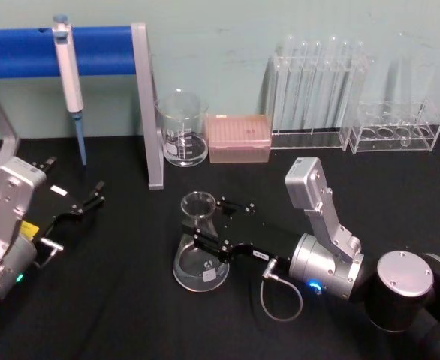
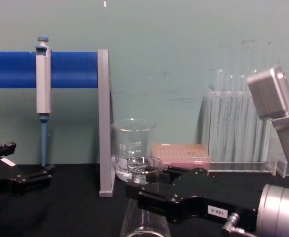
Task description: Grasp the erlenmeyer flask with one hand, shake it three times, then place it back.
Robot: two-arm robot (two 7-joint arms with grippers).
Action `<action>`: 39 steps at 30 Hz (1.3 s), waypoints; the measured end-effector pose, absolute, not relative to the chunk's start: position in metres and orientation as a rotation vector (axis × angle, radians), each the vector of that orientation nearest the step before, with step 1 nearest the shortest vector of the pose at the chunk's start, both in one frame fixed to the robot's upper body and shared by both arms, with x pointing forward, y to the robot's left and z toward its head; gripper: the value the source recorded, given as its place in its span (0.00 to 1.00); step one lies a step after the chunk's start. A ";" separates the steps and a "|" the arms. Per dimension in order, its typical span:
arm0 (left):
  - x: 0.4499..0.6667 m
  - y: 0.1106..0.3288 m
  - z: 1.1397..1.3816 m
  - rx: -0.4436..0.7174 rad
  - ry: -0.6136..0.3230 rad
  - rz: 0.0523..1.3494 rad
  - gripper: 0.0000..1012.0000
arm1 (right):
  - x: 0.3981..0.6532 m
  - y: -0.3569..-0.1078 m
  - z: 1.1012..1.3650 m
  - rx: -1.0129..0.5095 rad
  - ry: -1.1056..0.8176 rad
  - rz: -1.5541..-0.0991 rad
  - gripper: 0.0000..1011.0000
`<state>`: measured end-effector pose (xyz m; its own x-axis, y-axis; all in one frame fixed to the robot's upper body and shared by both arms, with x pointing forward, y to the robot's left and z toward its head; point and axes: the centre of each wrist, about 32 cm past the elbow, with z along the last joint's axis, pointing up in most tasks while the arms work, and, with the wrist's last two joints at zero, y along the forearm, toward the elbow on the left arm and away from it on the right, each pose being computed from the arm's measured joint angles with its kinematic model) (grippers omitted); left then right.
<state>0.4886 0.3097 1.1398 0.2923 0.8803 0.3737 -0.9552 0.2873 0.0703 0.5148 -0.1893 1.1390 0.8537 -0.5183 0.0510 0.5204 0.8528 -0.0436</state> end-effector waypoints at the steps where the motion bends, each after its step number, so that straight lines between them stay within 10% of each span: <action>1: 0.489 0.310 1.140 0.304 -0.285 1.248 0.99 | 0.515 -0.189 1.139 -0.056 -0.038 -0.546 0.54; 17: 0.489 0.310 1.140 0.305 -0.285 1.248 0.99 | 0.515 -0.189 1.139 -0.056 -0.038 -0.546 0.99; 39: 0.489 0.310 1.140 0.305 -0.285 1.248 0.99 | 0.514 -0.190 1.139 -0.044 -0.034 -0.532 0.99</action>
